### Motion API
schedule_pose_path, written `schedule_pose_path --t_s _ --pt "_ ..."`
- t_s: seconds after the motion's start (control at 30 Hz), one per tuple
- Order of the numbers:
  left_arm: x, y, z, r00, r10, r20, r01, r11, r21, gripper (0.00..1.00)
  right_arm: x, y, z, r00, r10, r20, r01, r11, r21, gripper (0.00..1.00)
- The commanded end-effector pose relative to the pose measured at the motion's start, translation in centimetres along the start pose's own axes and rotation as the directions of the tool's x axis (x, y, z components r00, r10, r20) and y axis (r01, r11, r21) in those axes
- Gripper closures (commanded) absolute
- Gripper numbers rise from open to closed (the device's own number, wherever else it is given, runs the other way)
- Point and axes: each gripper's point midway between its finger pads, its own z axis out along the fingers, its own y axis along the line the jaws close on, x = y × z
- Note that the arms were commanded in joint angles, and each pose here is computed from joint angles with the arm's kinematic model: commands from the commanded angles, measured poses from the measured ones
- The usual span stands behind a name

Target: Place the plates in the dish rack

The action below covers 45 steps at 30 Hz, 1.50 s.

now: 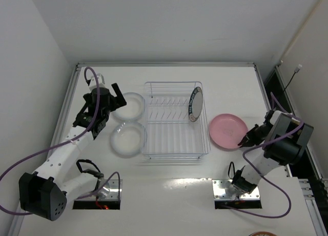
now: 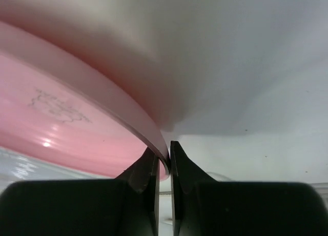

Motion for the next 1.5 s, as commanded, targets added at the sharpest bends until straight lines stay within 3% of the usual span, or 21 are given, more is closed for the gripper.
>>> schedule_pose_path --t_s 0.0,0.27,0.5,0.67,0.77,0.83,0.9,0.93,1.07,1.33,1.47 --pt "-1.5 -1.3 -0.1 0.999 -0.002 0.036 0.001 0.999 0.040 0.00 -1.8 0.6 -1.2 0.996 -0.041 0.074 0.042 0.999 -0.009 1.00" --pt "-1.6 -2.1 0.1 1.000 0.001 0.018 -0.002 0.998 0.065 0.00 -4.2 2.5 -10.9 0.948 -0.056 0.315 0.028 0.995 0.092 1.00" --pt "-3.0 -3.3 0.5 0.999 -0.023 0.023 0.021 0.997 0.080 0.00 -5.5 7.2 -17.5 0.869 -0.086 0.487 0.086 0.996 0.023 1.00" --pt "-2.7 -3.5 0.7 0.999 -0.037 0.010 0.036 0.996 0.084 0.00 -4.1 12.9 -22.2 0.784 -0.137 0.605 0.225 0.972 -0.072 1.00" --pt "-2.7 -3.5 0.7 0.999 -0.037 0.010 0.036 0.996 0.084 0.00 -2.4 16.4 -24.7 0.721 -0.256 0.643 0.335 0.942 0.000 1.00" --pt "-2.5 -3.2 0.7 0.999 -0.042 0.006 0.042 0.997 0.070 0.00 -1.8 18.1 -27.1 0.656 -0.327 0.680 0.359 0.928 0.099 1.00" --pt "-2.4 -2.7 0.9 0.999 -0.040 0.012 0.039 0.998 0.042 0.00 1.5 22.0 -28.1 0.578 -0.445 0.684 0.462 0.869 0.176 1.00" --pt "-2.2 -2.4 0.9 0.999 -0.043 0.006 0.043 0.999 0.026 0.00 1.5 21.8 -29.6 0.560 -0.433 0.707 0.449 0.875 0.180 1.00" --pt "-2.4 -1.1 0.4 0.999 -0.049 0.021 0.050 0.998 -0.031 0.00 3.9 25.9 -27.2 0.505 -0.584 0.636 0.555 0.784 0.278 1.00" --pt "-1.6 0.7 -0.4 0.999 -0.049 0.015 0.050 0.994 -0.095 0.00 5.1 26.1 -23.3 0.476 -0.692 0.543 0.590 0.709 0.387 1.00" --pt "-0.6 0.6 -0.6 0.999 -0.040 -0.003 0.040 0.996 -0.084 0.00 6.4 27.0 -23.1 0.458 -0.711 0.533 0.633 0.682 0.366 1.00"
